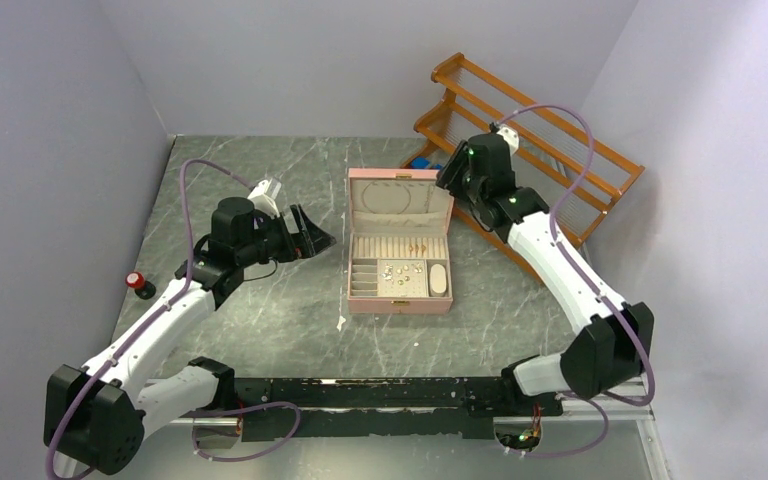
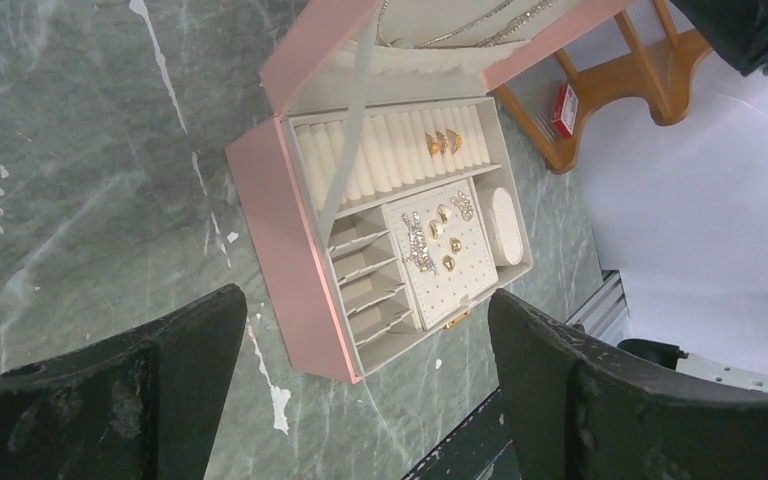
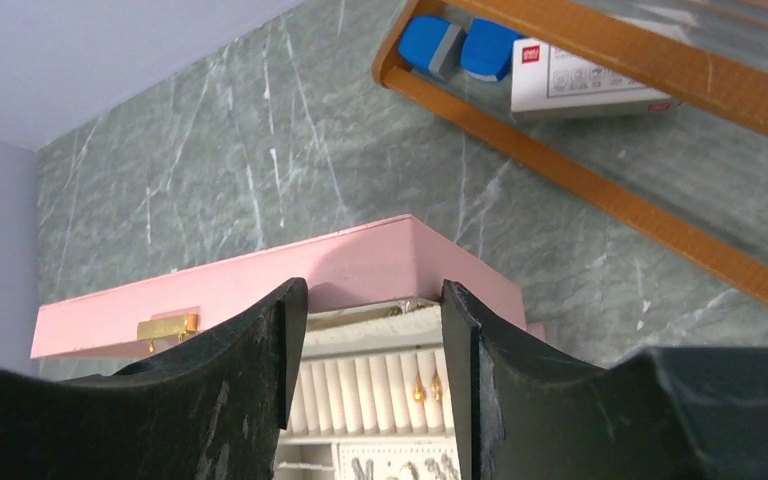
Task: Organize the mixed jewelry
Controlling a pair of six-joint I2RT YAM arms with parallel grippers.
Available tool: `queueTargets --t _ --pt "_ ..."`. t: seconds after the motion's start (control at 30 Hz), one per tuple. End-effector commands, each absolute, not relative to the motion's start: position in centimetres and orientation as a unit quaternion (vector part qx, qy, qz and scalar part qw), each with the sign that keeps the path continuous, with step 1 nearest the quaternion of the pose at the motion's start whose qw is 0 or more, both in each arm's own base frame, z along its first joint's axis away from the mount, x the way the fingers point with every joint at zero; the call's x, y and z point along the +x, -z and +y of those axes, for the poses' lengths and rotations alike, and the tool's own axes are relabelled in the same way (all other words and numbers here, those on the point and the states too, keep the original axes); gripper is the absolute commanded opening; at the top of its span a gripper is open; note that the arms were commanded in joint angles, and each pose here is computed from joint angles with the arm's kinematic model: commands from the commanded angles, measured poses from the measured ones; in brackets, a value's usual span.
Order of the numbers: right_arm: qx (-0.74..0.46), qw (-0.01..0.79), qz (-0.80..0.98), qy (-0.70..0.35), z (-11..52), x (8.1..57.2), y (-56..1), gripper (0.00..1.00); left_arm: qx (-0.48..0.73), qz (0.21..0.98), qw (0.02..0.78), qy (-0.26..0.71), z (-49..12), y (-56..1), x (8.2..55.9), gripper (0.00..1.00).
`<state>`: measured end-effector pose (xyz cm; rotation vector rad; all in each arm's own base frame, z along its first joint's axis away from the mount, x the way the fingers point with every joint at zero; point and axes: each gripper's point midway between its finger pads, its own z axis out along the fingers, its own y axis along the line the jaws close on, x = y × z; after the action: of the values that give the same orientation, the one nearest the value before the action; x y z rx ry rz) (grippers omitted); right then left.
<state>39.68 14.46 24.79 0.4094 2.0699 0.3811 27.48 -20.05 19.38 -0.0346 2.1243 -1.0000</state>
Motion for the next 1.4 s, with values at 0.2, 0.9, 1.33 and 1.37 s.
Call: queueTargets --t 0.2,0.9,1.33,1.37 --pt "0.151 0.385 0.896 -0.165 13.6 31.8 -19.6 0.53 -0.007 0.822 0.398 0.407 -20.5 -20.4 27.9 0.94" --pt "0.191 0.292 0.921 -0.174 11.3 21.6 -14.1 0.43 -0.099 0.829 0.419 0.357 -17.3 -18.6 27.3 0.91" --pt "0.142 0.364 0.904 -0.175 11.7 25.2 -17.3 0.49 -0.098 0.844 0.356 0.388 -20.0 -17.1 27.5 0.87" --pt "0.137 0.365 0.905 -0.168 11.7 25.7 -17.1 0.52 -0.093 0.845 0.352 0.393 -20.7 -17.0 27.4 0.88"
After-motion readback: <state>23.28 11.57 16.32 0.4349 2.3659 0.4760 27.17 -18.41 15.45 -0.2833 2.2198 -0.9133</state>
